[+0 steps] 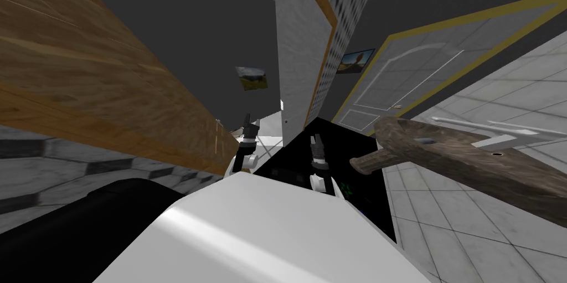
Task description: Push the door open
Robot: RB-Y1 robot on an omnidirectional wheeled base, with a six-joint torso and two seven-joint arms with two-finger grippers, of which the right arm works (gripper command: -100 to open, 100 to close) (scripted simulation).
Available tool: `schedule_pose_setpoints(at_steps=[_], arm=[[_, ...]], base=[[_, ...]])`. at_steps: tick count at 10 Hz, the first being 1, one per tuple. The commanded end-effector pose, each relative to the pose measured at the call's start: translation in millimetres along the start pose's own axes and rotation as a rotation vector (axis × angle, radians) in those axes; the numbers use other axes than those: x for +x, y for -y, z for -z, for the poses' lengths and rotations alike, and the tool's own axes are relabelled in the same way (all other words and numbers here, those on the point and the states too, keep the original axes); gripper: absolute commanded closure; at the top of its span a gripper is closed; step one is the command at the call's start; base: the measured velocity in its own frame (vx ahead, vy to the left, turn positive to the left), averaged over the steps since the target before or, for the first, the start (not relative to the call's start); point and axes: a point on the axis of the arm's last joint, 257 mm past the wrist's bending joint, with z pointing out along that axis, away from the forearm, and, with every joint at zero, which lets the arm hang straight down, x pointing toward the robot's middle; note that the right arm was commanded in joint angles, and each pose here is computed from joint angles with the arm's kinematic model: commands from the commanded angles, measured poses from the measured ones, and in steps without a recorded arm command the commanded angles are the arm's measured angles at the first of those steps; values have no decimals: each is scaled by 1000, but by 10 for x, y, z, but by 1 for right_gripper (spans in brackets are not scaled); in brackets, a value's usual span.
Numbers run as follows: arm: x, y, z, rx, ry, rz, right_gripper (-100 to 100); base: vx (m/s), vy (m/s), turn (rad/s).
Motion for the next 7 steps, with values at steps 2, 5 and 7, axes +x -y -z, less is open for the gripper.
schedule_pose_setpoints(at_steps=[2,5,7], arm=[[258,188,92,40,-55,-42,-100],[561,412,248,91,-120,-87,-100],[621,455,283,101,-134,-96,-100]], base=[[177,-19,59],[165,-31,71],[87,-18,26]])
